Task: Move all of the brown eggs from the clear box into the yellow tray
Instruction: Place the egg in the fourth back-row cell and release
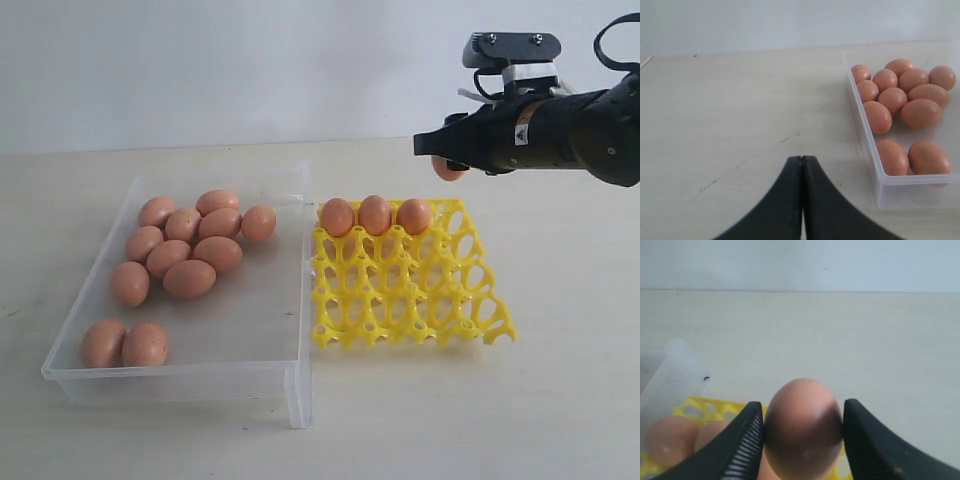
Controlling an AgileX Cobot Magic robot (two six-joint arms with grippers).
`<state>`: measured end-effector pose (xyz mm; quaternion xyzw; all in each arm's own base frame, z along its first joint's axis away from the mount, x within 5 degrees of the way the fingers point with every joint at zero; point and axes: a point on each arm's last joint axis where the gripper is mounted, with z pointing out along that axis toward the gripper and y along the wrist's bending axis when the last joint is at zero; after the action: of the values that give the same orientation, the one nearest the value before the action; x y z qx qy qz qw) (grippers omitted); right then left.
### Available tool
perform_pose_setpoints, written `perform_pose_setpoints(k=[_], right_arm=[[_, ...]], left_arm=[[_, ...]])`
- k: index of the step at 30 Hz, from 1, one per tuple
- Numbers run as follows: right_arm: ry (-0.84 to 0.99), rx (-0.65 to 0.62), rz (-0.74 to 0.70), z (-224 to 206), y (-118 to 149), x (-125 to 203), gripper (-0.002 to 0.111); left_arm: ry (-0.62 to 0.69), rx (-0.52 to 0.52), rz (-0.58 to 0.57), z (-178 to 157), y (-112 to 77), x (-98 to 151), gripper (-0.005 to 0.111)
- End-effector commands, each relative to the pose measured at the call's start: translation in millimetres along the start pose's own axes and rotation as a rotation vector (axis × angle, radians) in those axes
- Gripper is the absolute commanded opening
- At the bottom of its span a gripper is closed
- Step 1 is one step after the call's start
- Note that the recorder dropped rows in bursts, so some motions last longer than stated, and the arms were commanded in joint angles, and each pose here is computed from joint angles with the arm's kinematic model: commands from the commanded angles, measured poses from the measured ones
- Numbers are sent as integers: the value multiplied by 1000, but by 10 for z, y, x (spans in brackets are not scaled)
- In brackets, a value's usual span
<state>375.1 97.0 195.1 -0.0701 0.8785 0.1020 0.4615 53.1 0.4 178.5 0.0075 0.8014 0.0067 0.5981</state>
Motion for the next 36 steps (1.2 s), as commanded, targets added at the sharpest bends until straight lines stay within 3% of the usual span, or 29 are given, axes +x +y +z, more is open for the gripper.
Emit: perform_pose_setpoints(k=[1,14,18,25,32,36], right_arm=[[19,7,-3,141,-119,126,0],[72,-11,-3,423,-185,421,1],[68,-19,-55,442,-182,437,17],[90,-4,-55,424,-194,440,63],[81,31,-90,190,-183,221,64],[6,-3,-93,-127,93,-61,64]], left_arm=[[-15,6,-2,-6,-3,-21,0],[-15,6,-2,-6,-3,-21,0],[-15,6,-2,-6,-3,-21,0],[-15,6,-2,-6,-3,-21,0],[-15,6,-2,-6,-3,-21,0],[-15,6,-2,-6,-3,-21,0]])
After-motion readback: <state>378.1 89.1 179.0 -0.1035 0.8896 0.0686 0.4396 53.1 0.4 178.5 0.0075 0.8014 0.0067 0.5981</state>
